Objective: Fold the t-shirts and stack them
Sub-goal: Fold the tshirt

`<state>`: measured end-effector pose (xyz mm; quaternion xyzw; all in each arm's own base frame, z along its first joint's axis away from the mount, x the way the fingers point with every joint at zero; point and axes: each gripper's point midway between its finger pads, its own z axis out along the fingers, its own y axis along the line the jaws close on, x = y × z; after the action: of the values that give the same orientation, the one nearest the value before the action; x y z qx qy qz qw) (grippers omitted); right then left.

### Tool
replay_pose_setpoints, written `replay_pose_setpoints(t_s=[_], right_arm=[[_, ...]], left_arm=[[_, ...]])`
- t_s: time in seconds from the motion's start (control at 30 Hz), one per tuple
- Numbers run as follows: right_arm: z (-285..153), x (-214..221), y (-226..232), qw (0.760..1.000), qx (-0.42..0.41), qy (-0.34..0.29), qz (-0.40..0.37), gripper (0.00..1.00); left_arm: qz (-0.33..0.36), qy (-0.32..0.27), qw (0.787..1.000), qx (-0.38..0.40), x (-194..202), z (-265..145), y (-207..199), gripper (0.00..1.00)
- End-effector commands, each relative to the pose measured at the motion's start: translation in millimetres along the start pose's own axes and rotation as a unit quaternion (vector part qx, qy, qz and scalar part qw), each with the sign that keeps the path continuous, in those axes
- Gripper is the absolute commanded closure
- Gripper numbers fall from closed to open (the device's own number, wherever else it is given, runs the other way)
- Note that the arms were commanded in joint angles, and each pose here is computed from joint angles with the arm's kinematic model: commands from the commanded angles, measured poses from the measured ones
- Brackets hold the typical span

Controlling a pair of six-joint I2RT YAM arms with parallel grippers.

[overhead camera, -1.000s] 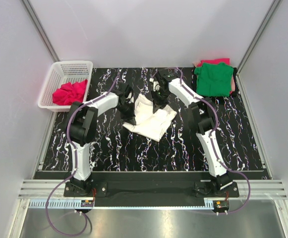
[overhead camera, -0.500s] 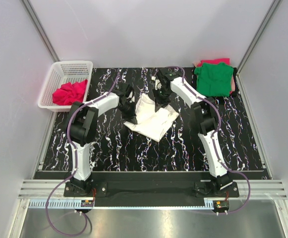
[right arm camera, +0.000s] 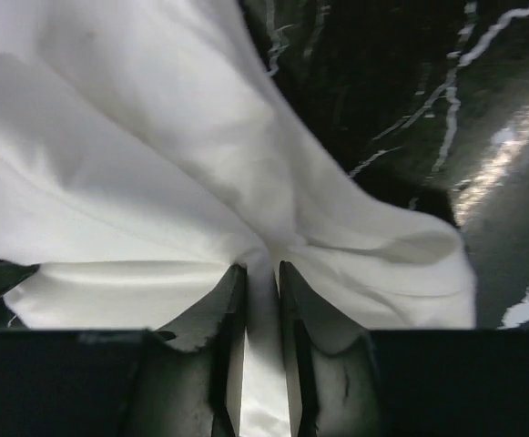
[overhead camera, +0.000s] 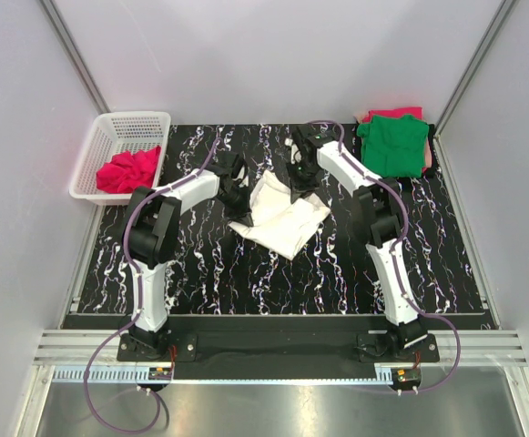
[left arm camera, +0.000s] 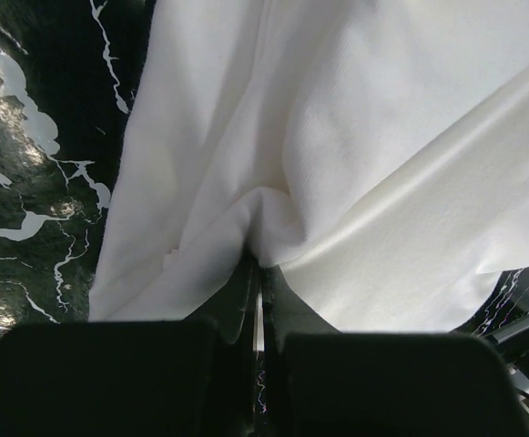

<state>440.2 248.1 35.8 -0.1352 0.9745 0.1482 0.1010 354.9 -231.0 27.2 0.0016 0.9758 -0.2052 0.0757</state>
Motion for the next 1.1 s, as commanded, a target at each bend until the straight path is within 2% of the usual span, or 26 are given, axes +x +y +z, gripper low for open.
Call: replay_pose_setpoints(t_s=[0.0,0.03,0.07,0.1,0.13,0.27,0.47,0.5,0.57,0.67,0.73,0.77,0.83,0.87,0.93,1.07], right_arm=[[-54,-50,-72,0.986,0.128,-0.107,0.025,0.72],[-63,-56,-71,0.983,0.133,-0.12,0.026,0.66],[-77,-62,-70,0.98,0.138,-0.138,0.026,0.54],[-86,-67,-70,0.978,0.144,-0.149,0.026,0.53],[-98,-74,-67,0.976,0.14,-0.166,0.024,0.57],[-154,-95,-43,0.967,0.104,-0.23,0.019,0.55],[-212,-86,7,0.966,0.007,-0.255,0.031,0.55],[-215,-82,16,0.967,-0.008,-0.252,0.029,0.57],[-212,-66,42,0.972,-0.028,-0.234,0.021,0.62],[-198,-36,88,0.979,-0.04,-0.201,-0.005,0.61],[-176,-8,104,0.986,-0.058,-0.155,-0.003,0.62],[-184,-2,126,0.982,-0.082,-0.171,0.002,0.63],[-171,31,130,0.984,-0.095,-0.147,0.013,0.62],[-170,34,140,0.981,-0.116,-0.155,0.023,0.62],[-159,63,140,0.984,-0.124,-0.128,0.03,0.61],[-151,94,145,0.986,-0.12,-0.112,0.022,0.6]], left_arm=[[-0.013,0.077,0.989,-0.128,43,4,63,1.0],[-0.012,0.074,0.989,-0.127,41,3,62,1.0],[-0.012,0.073,0.989,-0.126,41,2,61,1.0],[-0.011,0.069,0.99,-0.122,39,-1,59,1.0],[-0.01,0.066,0.991,-0.119,38,-2,57,1.0],[-0.007,0.043,0.993,-0.106,28,-16,47,0.89],[0.003,-0.041,0.998,-0.057,-16,-63,14,0.82],[0.006,-0.049,0.998,-0.039,-23,-69,5,0.78],[0.003,-0.049,0.999,-0.024,-26,-74,-3,0.78],[-0.003,-0.041,0.999,-0.003,-23,-77,-15,0.77],[-0.004,-0.036,0.999,-0.028,-13,-74,-8,0.78],[-0.008,-0.043,0.998,-0.041,-12,-77,-4,0.78],[-0.018,-0.04,0.996,-0.077,-2,-73,17,0.78],[-0.018,-0.045,0.995,-0.092,-2,-74,24,0.78],[-0.022,-0.034,0.994,-0.099,4,-71,34,0.78],[-0.028,-0.035,0.992,-0.121,7,-67,48,0.78]])
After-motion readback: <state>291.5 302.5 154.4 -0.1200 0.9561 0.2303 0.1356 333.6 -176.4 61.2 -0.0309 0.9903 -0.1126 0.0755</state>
